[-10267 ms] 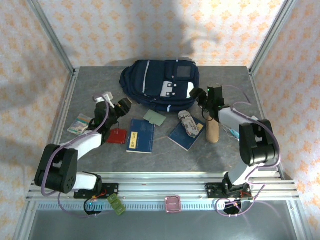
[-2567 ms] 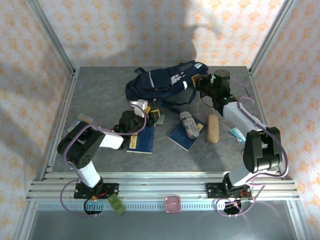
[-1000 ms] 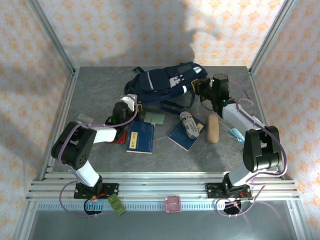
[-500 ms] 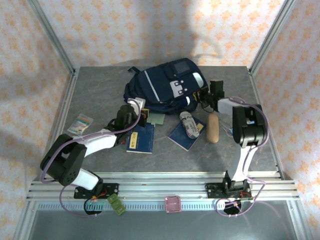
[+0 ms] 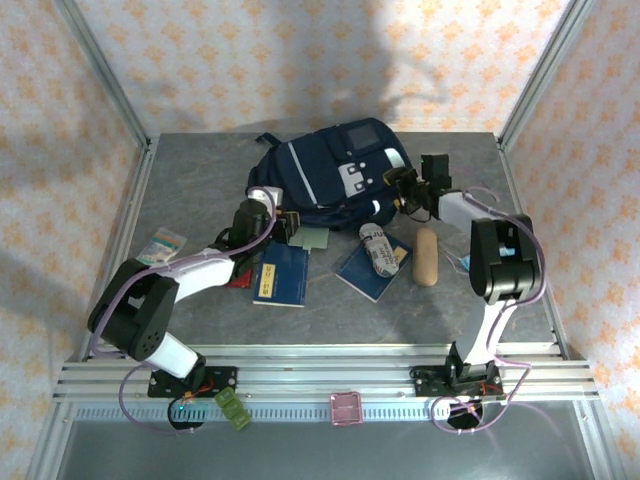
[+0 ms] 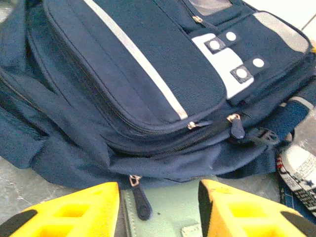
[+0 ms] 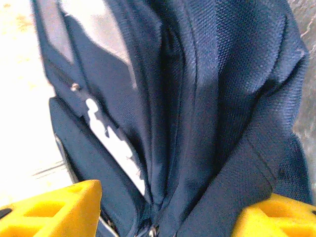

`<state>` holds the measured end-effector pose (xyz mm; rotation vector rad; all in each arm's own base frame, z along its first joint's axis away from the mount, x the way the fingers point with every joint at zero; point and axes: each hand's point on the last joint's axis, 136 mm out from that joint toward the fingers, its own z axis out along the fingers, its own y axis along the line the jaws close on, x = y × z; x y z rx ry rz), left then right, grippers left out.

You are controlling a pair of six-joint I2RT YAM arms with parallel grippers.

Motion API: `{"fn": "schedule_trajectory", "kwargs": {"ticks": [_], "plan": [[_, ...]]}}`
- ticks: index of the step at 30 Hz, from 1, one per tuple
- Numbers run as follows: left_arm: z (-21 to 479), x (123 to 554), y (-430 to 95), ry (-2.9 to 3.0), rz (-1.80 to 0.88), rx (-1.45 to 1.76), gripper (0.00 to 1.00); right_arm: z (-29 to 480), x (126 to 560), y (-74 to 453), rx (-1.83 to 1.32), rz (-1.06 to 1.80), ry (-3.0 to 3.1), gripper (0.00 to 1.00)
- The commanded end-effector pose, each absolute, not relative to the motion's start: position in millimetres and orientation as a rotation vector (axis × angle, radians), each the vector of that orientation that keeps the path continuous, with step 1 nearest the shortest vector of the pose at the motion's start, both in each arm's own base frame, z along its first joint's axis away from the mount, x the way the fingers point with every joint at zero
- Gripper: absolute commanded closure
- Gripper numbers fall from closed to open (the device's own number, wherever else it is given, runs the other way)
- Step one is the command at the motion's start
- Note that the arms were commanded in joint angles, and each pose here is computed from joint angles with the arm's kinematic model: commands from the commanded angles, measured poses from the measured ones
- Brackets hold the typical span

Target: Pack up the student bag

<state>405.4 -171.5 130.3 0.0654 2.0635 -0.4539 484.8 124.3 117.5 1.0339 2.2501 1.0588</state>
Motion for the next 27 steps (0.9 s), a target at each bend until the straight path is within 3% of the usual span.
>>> {"fn": "schedule_trajectory", "kwargs": {"ticks": [1, 6, 8, 11, 13, 21, 27], "plan": [[141, 409, -173, 2.020, -0.538, 0.011, 0.51, 159, 470, 128, 0.933, 1.063, 2.170, 0.36], [149, 413, -164, 1.981, -0.621, -0.074, 0.42, 170, 440, 161, 0.863, 1.154, 2.185, 0.31], [154, 415, -161, 1.962, -0.693, -0.116, 0.26, 167, 426, 183, 0.838, 1.210, 2.208, 0.30], [161, 414, -156, 1.933, -0.718, -0.139, 0.17, 156, 409, 210, 0.852, 1.278, 2.239, 0.28], [165, 413, -154, 1.919, -0.713, -0.144, 0.01, 144, 400, 227, 0.883, 1.322, 2.257, 0.28], [173, 408, -140, 1.892, -0.607, -0.125, 0.01, 107, 394, 272, 1.001, 1.395, 2.334, 0.29], [180, 405, -138, 1.893, -0.572, -0.097, 0.12, 71, 412, 274, 1.231, 1.288, 2.358, 0.34]]}}
